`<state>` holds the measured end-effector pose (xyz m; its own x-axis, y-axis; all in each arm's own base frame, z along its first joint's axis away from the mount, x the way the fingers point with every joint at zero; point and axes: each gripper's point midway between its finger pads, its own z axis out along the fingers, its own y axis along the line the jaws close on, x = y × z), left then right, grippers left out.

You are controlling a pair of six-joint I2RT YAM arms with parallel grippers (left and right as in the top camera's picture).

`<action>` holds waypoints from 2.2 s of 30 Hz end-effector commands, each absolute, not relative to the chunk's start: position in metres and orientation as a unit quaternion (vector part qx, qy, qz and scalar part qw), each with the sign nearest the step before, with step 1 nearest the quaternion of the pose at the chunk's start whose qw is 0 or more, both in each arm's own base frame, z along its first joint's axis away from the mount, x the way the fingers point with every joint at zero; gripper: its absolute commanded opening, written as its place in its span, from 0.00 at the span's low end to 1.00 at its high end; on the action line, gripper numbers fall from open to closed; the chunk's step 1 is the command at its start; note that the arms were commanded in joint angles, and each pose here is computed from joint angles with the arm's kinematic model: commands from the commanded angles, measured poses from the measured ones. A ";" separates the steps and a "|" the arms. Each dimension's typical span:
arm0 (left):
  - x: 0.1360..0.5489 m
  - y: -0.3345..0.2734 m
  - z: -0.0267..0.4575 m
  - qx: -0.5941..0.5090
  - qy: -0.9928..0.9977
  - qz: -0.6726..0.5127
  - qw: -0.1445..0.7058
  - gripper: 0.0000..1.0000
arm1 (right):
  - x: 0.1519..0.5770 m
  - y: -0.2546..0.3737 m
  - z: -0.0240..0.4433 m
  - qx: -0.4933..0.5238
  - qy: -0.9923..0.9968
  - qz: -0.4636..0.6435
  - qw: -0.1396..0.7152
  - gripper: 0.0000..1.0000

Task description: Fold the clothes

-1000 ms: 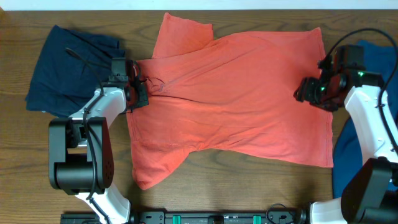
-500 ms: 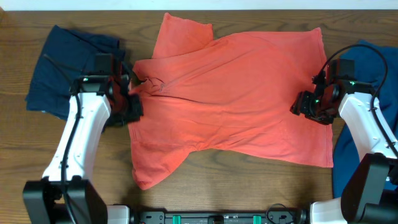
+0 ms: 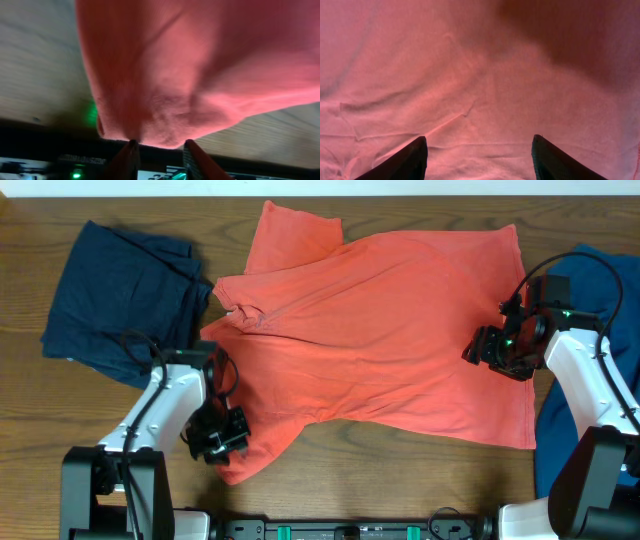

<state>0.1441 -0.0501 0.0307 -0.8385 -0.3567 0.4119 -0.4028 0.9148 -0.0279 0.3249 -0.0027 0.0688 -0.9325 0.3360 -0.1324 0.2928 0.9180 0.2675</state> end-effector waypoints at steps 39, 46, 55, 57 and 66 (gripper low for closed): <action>0.301 -0.089 0.065 0.158 -0.963 0.195 -0.103 0.38 | 0.326 0.000 0.066 0.153 0.976 0.128 0.087 0.68; 0.256 -0.088 0.063 0.122 -0.975 0.181 -0.027 0.37 | 0.325 0.000 0.066 0.153 0.976 0.128 0.086 0.70; 0.224 -0.092 0.030 0.094 -0.986 0.136 0.020 0.34 | 0.325 0.000 0.066 0.152 0.976 0.128 0.086 0.70; 0.224 -0.095 0.026 0.087 -0.987 0.136 0.020 0.34 | 0.326 0.000 0.066 0.152 0.976 0.128 0.086 0.70; 0.238 -0.090 0.020 0.067 -0.991 0.111 -0.011 0.32 | 0.326 0.000 0.066 0.153 0.976 0.128 0.086 0.71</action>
<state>0.2386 -0.0943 0.0251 -0.9857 -0.1688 0.0002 -0.1633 0.9532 -0.2544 0.3267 -0.0029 0.0690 -0.9318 0.3351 -0.1395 0.2901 0.9184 0.2690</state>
